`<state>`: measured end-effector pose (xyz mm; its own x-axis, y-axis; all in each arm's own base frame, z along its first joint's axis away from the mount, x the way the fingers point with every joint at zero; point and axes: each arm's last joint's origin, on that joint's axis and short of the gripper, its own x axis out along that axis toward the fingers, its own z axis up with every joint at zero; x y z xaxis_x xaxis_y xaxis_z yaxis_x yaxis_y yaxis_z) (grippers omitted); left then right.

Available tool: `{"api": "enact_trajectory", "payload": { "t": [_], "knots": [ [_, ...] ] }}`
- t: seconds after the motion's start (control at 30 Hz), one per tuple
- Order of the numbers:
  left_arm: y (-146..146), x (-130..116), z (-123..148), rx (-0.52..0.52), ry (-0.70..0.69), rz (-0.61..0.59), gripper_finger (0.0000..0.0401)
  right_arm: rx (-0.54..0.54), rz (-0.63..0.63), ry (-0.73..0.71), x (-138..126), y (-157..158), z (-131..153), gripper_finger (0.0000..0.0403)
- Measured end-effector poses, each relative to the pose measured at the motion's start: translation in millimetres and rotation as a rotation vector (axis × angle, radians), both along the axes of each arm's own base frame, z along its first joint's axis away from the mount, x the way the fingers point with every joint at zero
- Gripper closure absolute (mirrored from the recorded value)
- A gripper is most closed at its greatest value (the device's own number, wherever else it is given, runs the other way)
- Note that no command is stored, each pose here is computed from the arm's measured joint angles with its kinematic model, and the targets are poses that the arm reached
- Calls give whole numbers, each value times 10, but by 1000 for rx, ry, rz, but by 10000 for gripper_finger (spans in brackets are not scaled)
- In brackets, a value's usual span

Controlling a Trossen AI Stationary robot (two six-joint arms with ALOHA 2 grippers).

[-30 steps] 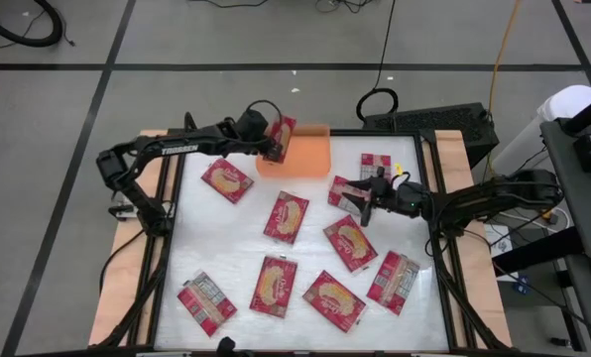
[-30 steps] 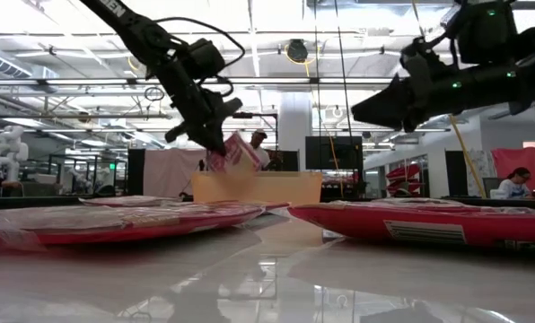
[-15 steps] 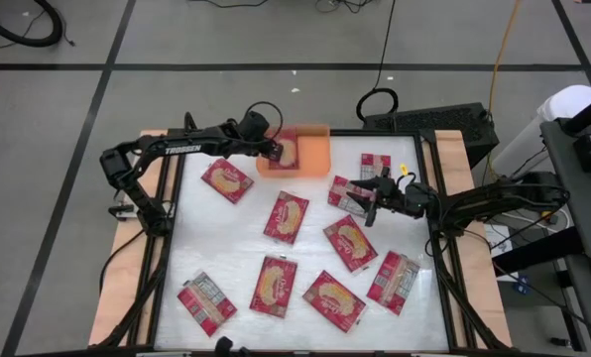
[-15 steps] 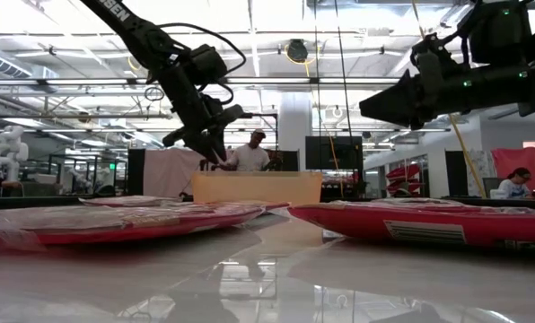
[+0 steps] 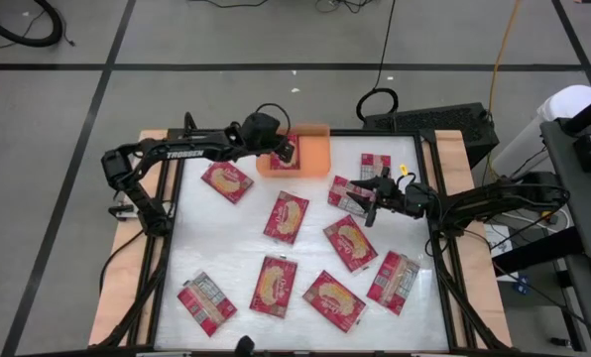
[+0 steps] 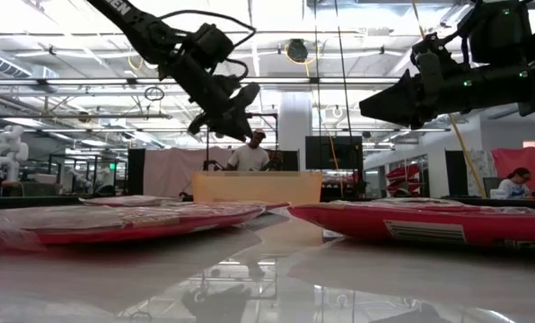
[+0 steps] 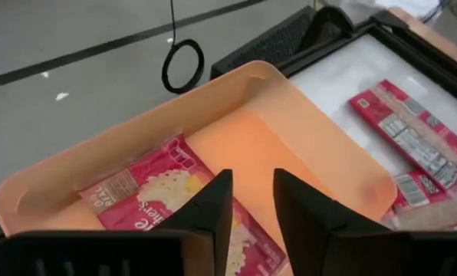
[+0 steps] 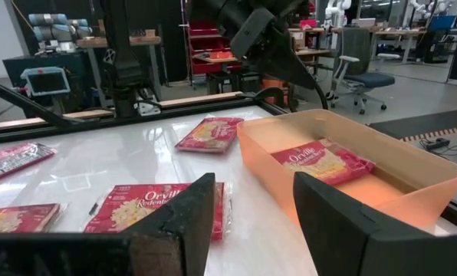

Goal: Sort popcorn bags into baskets
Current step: Put the red popcorn bag into the orange bin

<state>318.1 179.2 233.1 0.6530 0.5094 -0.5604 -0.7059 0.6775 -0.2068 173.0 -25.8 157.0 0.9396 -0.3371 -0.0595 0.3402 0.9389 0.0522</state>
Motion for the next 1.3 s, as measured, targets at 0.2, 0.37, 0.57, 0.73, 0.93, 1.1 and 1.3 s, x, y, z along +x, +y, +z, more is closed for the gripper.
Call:
{"api": "enact_trajectory", "payload": {
  "t": [0.2,0.37,0.57,0.73,0.93,1.1,1.3],
  "knots": [
    [21,104,105,-16,73,-32,345,15,-4,-5,0,-1,0,234],
    [106,383,74,-35,144,-144,374,26,-8,-9,0,-3,1,234],
    [228,740,-239,-57,285,-216,396,59,-38,6,-5,-11,-26,234],
    [296,805,-567,-92,384,-210,391,76,-39,19,-6,-11,-44,234],
    [342,752,-741,-132,467,-181,396,77,-58,46,-12,-15,-70,234],
    [333,705,-736,-160,502,-167,391,77,-63,56,-13,-16,-79,234],
    [458,568,-781,-216,552,-155,397,78,-63,59,-14,-16,-83,234]
  ]
}}
